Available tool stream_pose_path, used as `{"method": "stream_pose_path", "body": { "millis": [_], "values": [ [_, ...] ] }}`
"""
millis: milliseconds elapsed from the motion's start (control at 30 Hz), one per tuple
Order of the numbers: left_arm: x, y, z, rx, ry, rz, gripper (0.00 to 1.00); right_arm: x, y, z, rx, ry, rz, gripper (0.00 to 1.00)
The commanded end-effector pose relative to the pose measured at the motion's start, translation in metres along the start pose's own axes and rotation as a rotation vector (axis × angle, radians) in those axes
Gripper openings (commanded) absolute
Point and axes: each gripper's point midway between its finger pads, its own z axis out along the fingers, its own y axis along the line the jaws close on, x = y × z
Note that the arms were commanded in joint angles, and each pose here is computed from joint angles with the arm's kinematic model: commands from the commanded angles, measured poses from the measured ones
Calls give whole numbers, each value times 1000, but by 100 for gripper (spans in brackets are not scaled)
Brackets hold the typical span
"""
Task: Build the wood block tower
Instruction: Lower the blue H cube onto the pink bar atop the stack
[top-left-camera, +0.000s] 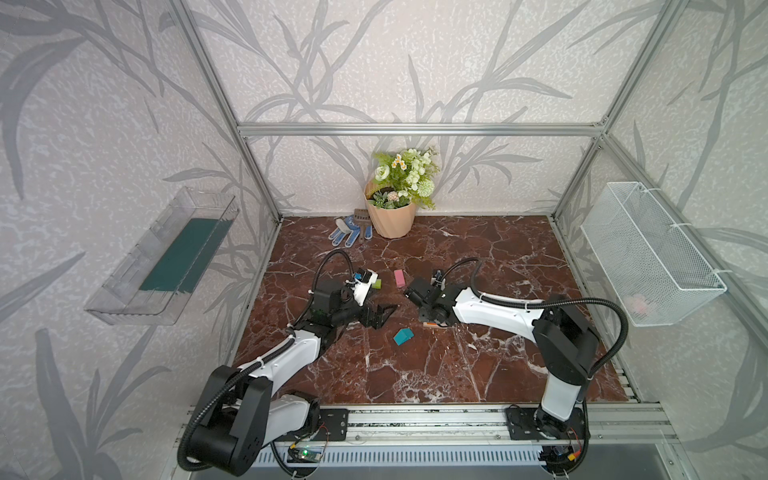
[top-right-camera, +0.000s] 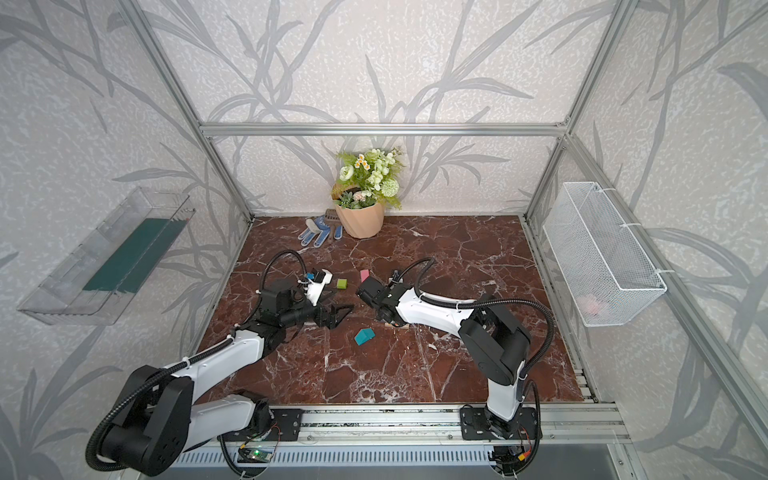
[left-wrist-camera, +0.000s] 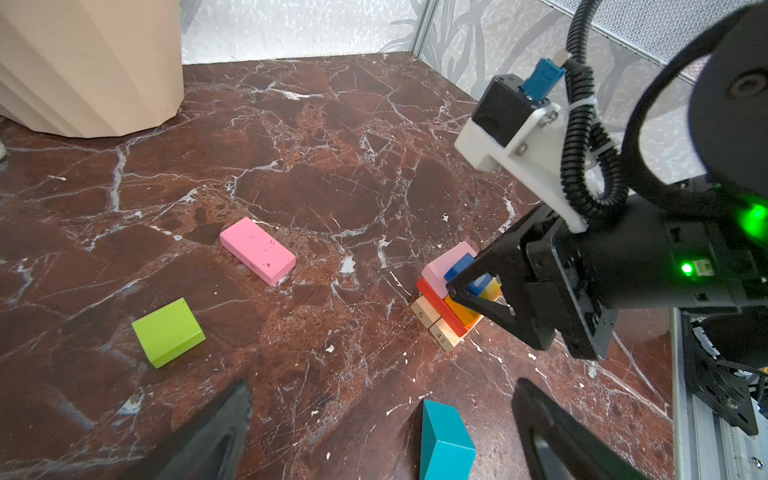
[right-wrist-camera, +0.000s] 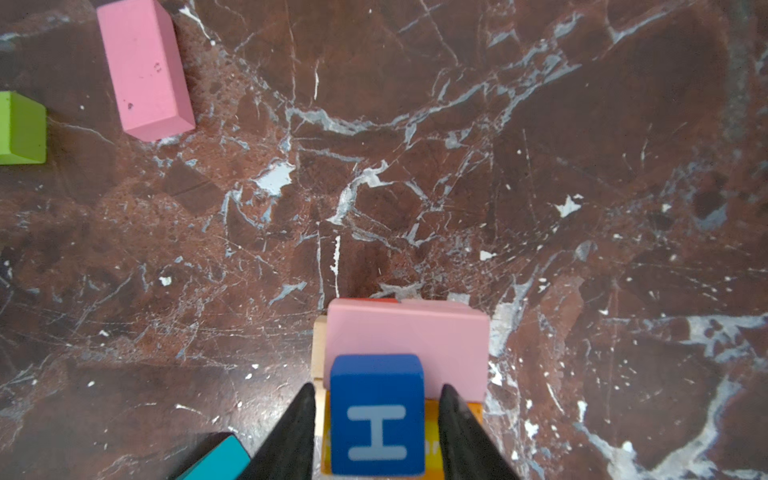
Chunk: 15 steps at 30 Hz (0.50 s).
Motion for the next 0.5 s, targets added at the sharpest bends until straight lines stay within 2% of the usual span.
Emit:
{"method": "stream_pose_path", "body": {
  "millis": [0, 467],
  "values": [
    [-1, -5, 1, 22, -1, 34, 99, -4, -1, 1, 16, -6, 3, 48],
    [-1, -5, 1, 21, 0, 36, 99, -3, 3, -2, -30, -5, 36, 46]
  ]
}}
